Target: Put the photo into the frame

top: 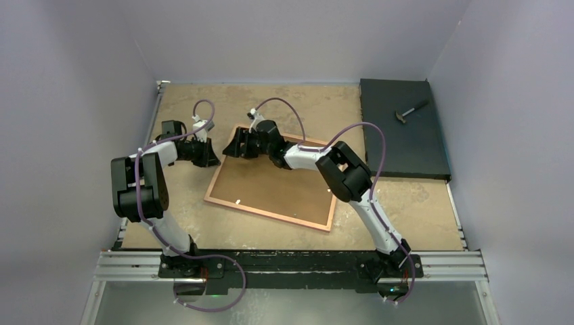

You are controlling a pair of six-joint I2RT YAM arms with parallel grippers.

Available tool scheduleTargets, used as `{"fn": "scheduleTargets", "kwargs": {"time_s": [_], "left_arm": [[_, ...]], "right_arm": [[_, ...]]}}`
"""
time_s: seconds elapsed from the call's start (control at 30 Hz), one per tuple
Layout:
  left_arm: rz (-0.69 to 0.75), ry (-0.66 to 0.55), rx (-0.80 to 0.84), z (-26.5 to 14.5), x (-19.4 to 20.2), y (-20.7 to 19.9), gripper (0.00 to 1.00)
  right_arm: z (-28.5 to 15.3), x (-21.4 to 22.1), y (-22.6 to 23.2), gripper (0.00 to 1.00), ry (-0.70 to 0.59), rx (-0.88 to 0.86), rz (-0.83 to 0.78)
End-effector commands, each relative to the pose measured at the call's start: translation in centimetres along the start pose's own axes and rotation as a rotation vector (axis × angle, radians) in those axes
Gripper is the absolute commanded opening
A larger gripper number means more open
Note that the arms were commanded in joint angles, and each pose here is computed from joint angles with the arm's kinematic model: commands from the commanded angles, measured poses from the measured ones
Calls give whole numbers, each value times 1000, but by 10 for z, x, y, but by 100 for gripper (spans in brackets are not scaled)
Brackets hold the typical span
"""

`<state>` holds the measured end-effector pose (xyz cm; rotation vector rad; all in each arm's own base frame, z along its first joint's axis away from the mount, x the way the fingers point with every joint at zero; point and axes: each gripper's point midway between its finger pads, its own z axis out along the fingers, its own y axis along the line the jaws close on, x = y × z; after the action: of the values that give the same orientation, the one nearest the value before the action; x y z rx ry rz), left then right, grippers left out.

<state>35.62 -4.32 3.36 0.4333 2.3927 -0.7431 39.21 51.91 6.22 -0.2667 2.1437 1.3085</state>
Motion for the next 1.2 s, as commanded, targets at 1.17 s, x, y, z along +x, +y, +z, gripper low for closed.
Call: {"fn": "scheduleTargets", "kwargs": {"time_s": [1.17], "left_arm": [[-76, 142, 39, -2, 46, -19, 0]], "right_arm": [[-17, -22, 45, 76, -54, -34, -73]]}}
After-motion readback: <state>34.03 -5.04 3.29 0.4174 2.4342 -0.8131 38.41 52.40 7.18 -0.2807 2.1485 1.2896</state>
